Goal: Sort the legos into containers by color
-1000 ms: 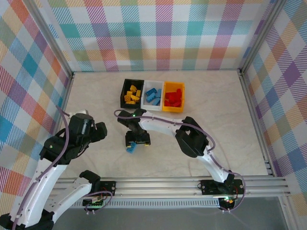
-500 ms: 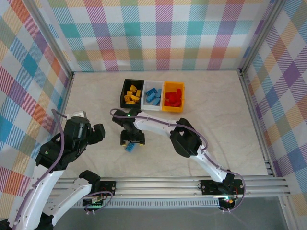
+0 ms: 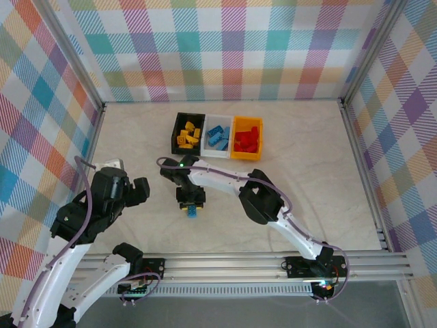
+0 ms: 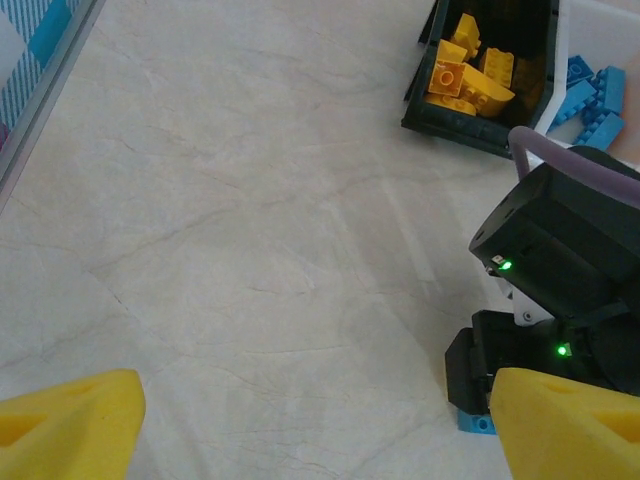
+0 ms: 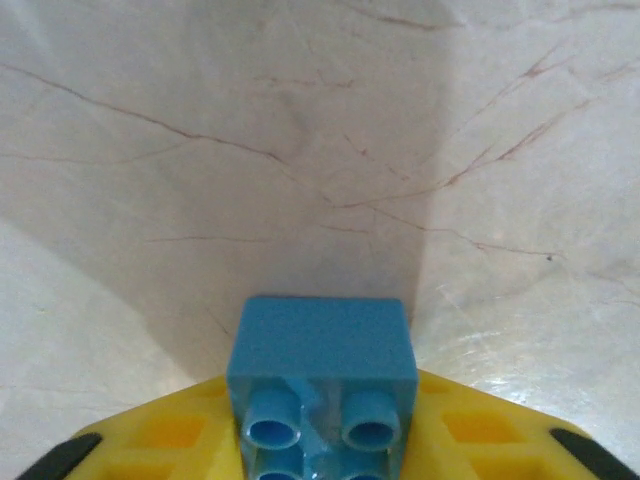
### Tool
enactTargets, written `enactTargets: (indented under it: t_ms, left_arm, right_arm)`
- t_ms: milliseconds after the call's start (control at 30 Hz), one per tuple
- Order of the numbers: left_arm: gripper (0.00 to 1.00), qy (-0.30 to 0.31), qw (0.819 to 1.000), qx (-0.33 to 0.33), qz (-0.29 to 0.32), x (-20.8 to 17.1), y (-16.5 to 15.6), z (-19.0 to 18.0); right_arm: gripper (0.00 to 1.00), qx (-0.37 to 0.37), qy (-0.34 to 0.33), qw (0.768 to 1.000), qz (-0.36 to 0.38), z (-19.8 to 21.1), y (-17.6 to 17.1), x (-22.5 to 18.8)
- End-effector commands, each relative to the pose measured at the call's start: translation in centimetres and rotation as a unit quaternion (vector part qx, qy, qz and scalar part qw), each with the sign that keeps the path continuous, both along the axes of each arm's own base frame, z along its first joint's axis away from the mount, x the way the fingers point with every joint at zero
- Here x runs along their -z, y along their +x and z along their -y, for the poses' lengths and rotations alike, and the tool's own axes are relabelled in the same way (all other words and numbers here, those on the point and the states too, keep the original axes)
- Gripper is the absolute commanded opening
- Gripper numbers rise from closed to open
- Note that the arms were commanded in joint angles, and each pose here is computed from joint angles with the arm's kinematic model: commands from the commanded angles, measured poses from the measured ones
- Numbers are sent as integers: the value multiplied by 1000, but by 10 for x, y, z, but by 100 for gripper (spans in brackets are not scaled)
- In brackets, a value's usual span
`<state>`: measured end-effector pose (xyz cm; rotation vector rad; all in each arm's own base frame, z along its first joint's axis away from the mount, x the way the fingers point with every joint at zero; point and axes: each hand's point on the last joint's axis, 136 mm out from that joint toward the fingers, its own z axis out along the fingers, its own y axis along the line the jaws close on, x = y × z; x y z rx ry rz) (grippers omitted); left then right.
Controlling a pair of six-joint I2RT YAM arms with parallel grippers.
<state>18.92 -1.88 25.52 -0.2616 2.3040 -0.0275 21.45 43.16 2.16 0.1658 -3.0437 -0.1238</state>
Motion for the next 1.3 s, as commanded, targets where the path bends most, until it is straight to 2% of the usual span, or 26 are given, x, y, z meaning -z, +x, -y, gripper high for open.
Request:
enactTargets:
  t_ms: [0, 200, 367, 533, 733, 1033, 1267]
  left_arm:
    - [90, 1, 1000, 7, 1, 3, 6, 3]
    - [90, -16, 1000, 9, -10, 9, 13, 12]
    - [91, -60, 998, 9, -33, 26, 20, 29]
    - [90, -115, 991, -1, -63, 49, 24, 45]
    - [91, -121, 989, -14, -79, 58, 29, 48]
    - [91, -102, 990, -19, -100, 54, 44, 47]
    - [91, -93, 990, -21, -108, 56, 46, 45]
  right_arm:
    - [34, 3, -10, 1000, -2, 18, 1, -5]
    - [29, 28, 32, 998, 45, 41, 39, -46]
    - [29, 65, 85, 990, 96, 64, 107, -88]
    - [29, 89, 132, 977, 140, 82, 180, -113]
    - [30, 104, 173, 961, 187, 92, 253, -122]
    - [33, 115, 241, 941, 208, 80, 301, -103]
    - [56, 105, 269, 932, 219, 70, 310, -109]
